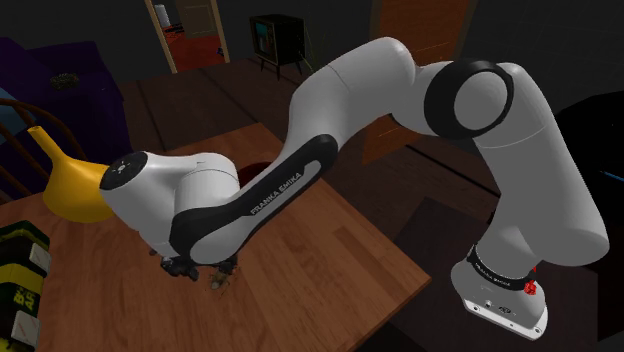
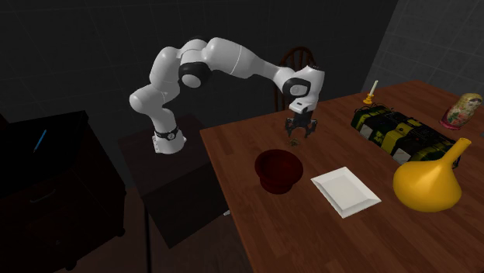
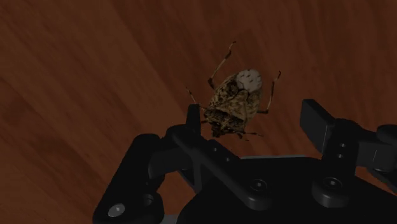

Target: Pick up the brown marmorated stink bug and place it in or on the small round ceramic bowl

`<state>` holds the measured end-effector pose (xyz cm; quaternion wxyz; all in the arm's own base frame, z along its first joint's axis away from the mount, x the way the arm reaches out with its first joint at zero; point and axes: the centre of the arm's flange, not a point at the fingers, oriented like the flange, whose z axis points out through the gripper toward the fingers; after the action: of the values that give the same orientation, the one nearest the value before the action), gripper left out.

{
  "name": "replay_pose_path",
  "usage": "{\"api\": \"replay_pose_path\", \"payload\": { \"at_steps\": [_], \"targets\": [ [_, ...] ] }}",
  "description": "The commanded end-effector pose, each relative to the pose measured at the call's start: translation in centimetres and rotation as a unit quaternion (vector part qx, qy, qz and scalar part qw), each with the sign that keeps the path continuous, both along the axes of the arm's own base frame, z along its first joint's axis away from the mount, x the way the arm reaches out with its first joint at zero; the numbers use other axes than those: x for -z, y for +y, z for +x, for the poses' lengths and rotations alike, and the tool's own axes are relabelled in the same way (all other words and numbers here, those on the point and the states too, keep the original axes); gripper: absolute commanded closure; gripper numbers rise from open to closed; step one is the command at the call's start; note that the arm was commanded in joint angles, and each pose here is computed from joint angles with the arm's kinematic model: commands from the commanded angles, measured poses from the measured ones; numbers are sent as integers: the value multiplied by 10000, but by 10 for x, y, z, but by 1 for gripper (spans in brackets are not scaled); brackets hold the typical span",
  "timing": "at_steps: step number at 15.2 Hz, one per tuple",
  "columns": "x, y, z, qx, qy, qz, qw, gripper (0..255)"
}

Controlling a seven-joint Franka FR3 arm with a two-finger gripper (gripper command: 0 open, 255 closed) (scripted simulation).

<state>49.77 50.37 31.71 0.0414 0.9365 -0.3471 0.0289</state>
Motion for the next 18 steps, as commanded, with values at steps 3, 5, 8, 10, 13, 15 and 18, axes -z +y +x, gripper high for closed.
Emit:
{"api": "replay_pose_path", "payload": {
  "at_steps": [3,5,8,10,13,15,18],
  "targets": [
    [-14,15,-6,733,100,-27,9973,0],
    [-4,14,-6,733,100,-27,9973,0],
    [12,12,-7,733,100,-27,9973,0],
    [20,11,-7,733,100,-26,9973,0],
    [20,11,-7,733,100,-27,9973,0],
    [20,11,-7,733,100,-27,9973,0],
    [20,11,-7,733,100,-27,9973,255]
  ]
}}
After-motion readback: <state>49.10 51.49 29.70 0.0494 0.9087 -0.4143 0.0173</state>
